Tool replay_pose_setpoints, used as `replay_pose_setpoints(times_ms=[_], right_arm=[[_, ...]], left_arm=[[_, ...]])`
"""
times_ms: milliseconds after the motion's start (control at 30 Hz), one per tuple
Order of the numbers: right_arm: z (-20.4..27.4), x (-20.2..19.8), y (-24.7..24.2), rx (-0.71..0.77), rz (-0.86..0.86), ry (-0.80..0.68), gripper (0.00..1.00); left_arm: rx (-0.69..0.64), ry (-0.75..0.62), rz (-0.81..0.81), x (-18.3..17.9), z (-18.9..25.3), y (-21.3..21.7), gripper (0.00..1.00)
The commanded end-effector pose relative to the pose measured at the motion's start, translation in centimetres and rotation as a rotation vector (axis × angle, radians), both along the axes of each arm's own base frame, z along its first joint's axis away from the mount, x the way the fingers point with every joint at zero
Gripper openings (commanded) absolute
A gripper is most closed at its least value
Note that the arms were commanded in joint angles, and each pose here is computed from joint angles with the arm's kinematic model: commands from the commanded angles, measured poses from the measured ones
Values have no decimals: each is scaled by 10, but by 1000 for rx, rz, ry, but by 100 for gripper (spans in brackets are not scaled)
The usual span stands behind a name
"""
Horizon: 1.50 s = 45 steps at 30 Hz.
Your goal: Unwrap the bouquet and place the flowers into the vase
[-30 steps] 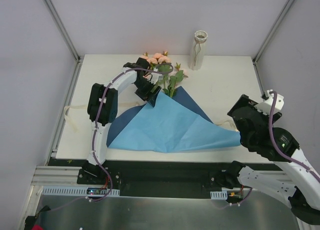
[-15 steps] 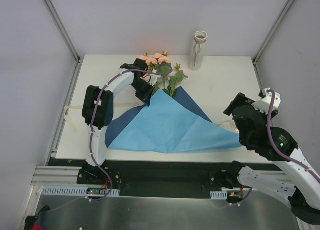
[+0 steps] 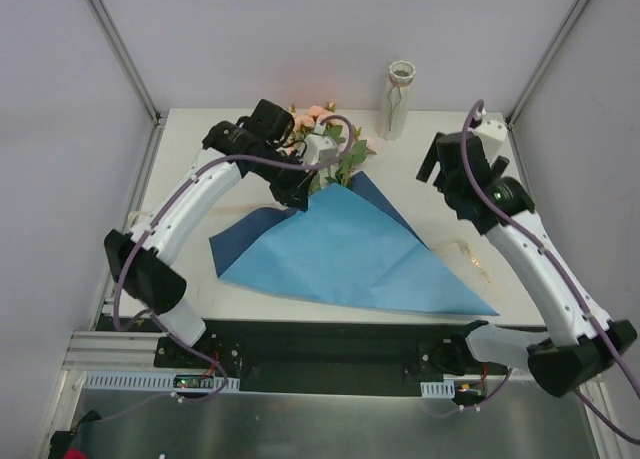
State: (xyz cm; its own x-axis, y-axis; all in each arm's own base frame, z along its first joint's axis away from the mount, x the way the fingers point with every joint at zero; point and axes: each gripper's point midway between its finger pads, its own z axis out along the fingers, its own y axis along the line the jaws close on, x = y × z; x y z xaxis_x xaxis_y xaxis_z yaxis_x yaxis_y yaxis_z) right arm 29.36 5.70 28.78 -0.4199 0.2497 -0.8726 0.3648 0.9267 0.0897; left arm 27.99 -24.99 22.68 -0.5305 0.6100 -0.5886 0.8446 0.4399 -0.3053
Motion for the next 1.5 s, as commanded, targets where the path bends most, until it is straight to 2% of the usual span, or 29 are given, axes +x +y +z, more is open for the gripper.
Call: replay_pose_setpoints(times_ms=[0, 167, 200, 267, 333, 433, 467, 500, 567, 600, 667, 733, 767, 833, 867, 900, 967, 1067, 1100, 1167, 1267, 1467], right_arm=[[25, 62, 31, 81, 161, -24, 99], [55, 110, 35, 150, 211, -80, 99], [49, 124, 30, 153, 200, -63, 99], [66, 137, 32, 183, 220, -97, 99], [57, 156, 30, 190, 205, -75, 99], [57, 182, 28, 197, 198, -77, 99], [52, 189, 29, 204, 200, -65, 99], [36, 203, 26, 207, 191, -34, 99], [42, 221, 29, 235, 211, -62, 99], [28, 234, 26, 244, 206, -46, 99], [37, 251, 30, 280, 231, -96, 97], [23, 270, 26, 295, 224, -96, 96], [37, 279, 27, 303, 233, -139, 96], [22, 298, 23, 325, 220, -131, 95], [31, 306, 21, 339, 228, -166, 94], [20, 315, 20, 351, 227, -159, 94], [18, 327, 24, 390, 257, -196, 93], [22, 338, 32, 427, 300, -255, 93], [21, 340, 35, 436, 310, -261, 93], [21, 345, 37, 460, 328, -277, 93], [19, 350, 41, 475, 347, -292, 93], [4, 368, 39, 489, 323, -288, 89]], left_arm=[[26, 43, -210, -98, 23, 12, 1], [64, 30, -394, -171, 28, 26, 1], [81, 53, -434, -187, 28, 30, 1], [86, 49, -554, -218, 32, 34, 3], [100, 38, -681, -247, 35, 44, 5], [142, -9, -791, -263, 35, 59, 11], [150, -11, -842, -272, 34, 62, 14], [159, -18, -858, -275, 33, 65, 23], [147, -44, -936, -289, 33, 71, 29], [154, -61, -958, -291, 32, 74, 40], [163, -97, -999, -296, 31, 80, 48], [193, -133, -993, -291, 29, 85, 57], [210, -148, -1002, -289, 24, 88, 65], [243, -243, -1015, -277, 21, 98, 99], [253, -297, -1043, -270, 19, 100, 99], [278, -355, -1022, -259, 17, 97, 99], [358, -513, -922, -225, 19, 91, 99], [286, -657, -798, -196, 36, 64, 99], [217, -704, -741, -186, 46, 48, 99], [179, -687, -624, -166, 55, 46, 99], [172, -623, -562, -149, 48, 46, 99], [172, -599, -524, -142, 28, 43, 99]])
